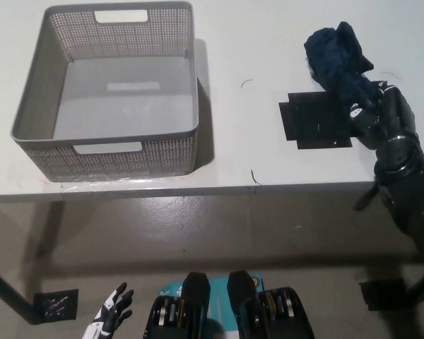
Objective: Use the right hand to pick up a umbrella on the right side and place it into a container on the lft side
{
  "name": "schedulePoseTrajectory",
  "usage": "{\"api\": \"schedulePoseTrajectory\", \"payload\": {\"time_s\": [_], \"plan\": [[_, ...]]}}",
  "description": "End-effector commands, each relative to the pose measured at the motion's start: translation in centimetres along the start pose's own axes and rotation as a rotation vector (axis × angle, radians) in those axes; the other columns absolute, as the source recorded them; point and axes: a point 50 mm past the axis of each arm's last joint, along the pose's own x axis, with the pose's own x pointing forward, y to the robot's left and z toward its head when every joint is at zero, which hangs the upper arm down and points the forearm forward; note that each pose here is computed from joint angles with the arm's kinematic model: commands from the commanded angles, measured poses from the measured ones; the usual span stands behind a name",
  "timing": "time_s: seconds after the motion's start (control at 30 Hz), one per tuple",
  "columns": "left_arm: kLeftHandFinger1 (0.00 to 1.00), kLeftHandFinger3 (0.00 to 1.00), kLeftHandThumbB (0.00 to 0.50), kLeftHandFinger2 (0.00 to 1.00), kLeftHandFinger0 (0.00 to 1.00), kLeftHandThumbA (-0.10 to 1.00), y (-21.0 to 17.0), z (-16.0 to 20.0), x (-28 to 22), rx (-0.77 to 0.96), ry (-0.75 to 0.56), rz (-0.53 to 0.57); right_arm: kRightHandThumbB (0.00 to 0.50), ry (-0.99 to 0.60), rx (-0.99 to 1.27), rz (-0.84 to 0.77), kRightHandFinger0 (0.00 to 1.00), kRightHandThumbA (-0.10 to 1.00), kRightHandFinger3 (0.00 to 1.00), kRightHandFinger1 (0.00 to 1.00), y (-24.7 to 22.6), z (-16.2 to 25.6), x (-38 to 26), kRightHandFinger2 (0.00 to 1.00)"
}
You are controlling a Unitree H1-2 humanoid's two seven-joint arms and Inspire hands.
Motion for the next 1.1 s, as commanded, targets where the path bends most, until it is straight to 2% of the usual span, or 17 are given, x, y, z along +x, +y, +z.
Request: {"api": "schedulePoseTrajectory", "payload": {"time_s": [0.0, 0.1, 0.23, 0.33, 0.43, 0.57, 0.6, 0.63, 0.67, 0.73, 0.8, 0.87, 0.97, 1.0, 1.03, 1.07], "plan": [[1.0, 1.0, 0.139, 1.0, 1.0, 1.0, 0.6, 0.4, -0.1, 0.014, -0.02, 0.001, 0.169, -0.143, 0.211, -0.042, 0.0, -0.1, 0.76, 0.33, -0.3, 6.2, 0.9, 0.79], [1.0, 1.0, 0.13, 1.0, 1.0, 1.0, 0.6, 0.4, -0.3, 0.008, -0.019, 0.001, 0.17, -0.162, 0.26, -0.039, 0.0, -0.1, 0.76, 0.22, -0.6, 8.0, 1.2, 0.72], [1.0, 1.0, 0.129, 1.0, 1.0, 1.0, 0.5, 0.2, -0.4, 0.004, -0.012, 0.006, 0.155, -0.197, 0.293, -0.028, 0.0, -0.1, 0.79, 0.24, -0.9, 10.2, 1.5, 0.73], [1.0, 1.0, 0.145, 1.0, 1.0, 1.0, 0.5, 0.0, -0.5, 0.004, -0.009, 0.007, 0.153, -0.229, 0.294, -0.029, 0.0, -0.1, 0.84, 0.31, -0.9, 12.0, 1.5, 0.78], [1.0, 1.0, 0.141, 1.0, 1.0, 1.0, 0.5, 0.0, -0.6, 0.002, -0.005, 0.006, 0.165, -0.264, 0.314, -0.03, 0.0, -0.1, 0.83, 0.32, -1.0, 13.1, 1.4, 0.77], [1.0, 1.0, 0.132, 1.0, 1.0, 1.0, 0.5, -0.2, -0.7, 0.012, -0.004, 0.005, 0.154, -0.309, 0.322, -0.038, 0.0, -0.1, 0.87, 0.36, -0.5, 15.3, 1.0, 0.82], [1.0, 1.0, 0.14, 1.0, 1.0, 1.0, 0.5, -0.2, -0.7, 0.009, 0.0, 0.003, 0.166, -0.321, 0.323, -0.039, 0.08, -0.1, 0.87, 0.42, -0.3, 16.0, 0.9, 0.84], [1.0, 1.0, 0.14, 1.0, 1.0, 1.0, 0.5, -0.2, -0.8, 0.009, 0.001, 0.002, 0.165, -0.321, 0.323, -0.039, 0.05, -0.1, 0.8, 0.39, -0.3, 16.0, 0.9, 0.78], [1.0, 1.0, 0.136, 1.0, 1.0, 1.0, 0.4, -0.3, -0.8, 0.007, 0.0, -0.003, 0.144, -0.345, 0.363, 0.004, 0.01, -0.1, 0.62, 0.28, -0.1, 17.2, 0.7, 0.64], [1.0, 1.0, 0.133, 1.0, 1.0, 1.0, 0.3, -0.3, -0.9, 0.007, 0.002, -0.004, 0.155, -0.364, 0.376, 0.02, 0.0, -0.1, 0.62, 0.24, 0.1, 17.9, 0.6, 0.64], [1.0, 1.0, 0.14, 1.0, 1.0, 1.0, 0.3, -0.4, -0.9, 0.013, 0.007, -0.013, 0.177, -0.394, 0.385, 0.033, 0.0, -0.1, 0.74, 0.3, 0.5, 19.4, 0.1, 0.77], [1.0, 1.0, 0.134, 1.0, 1.0, 1.0, 0.4, -0.5, -0.9, 0.016, 0.009, -0.021, 0.159, -0.41, 0.384, 0.046, 0.0, -0.1, 0.85, 0.39, 1.3, 21.1, -0.5, 0.82], [1.0, 1.0, 0.129, 1.0, 1.0, 1.0, 0.3, -0.5, -1.0, 0.019, 0.008, -0.024, 0.148, -0.463, 0.361, 0.064, 0.01, -0.1, 0.89, 0.44, 2.5, 23.3, -1.7, 0.85], [1.0, 1.0, 0.13, 1.0, 1.0, 1.0, 0.3, -0.5, -1.0, 0.018, 0.011, -0.026, 0.162, -0.475, 0.355, 0.068, 0.28, -0.1, 0.87, 0.46, 2.9, 23.7, -2.0, 0.83], [1.0, 1.0, 0.13, 1.0, 1.0, 1.0, 0.2, -0.6, -1.1, 0.017, 0.014, -0.026, 0.166, -0.485, 0.36, 0.073, 0.33, -0.1, 0.86, 0.41, 3.2, 24.0, -2.2, 0.82], [1.0, 1.0, 0.136, 1.0, 1.0, 1.0, 0.2, -0.6, -1.1, 0.018, 0.019, -0.029, 0.163, -0.49, 0.365, 0.084, 0.19, -0.1, 0.8, 0.27, 3.7, 24.6, -2.6, 0.69]]}}
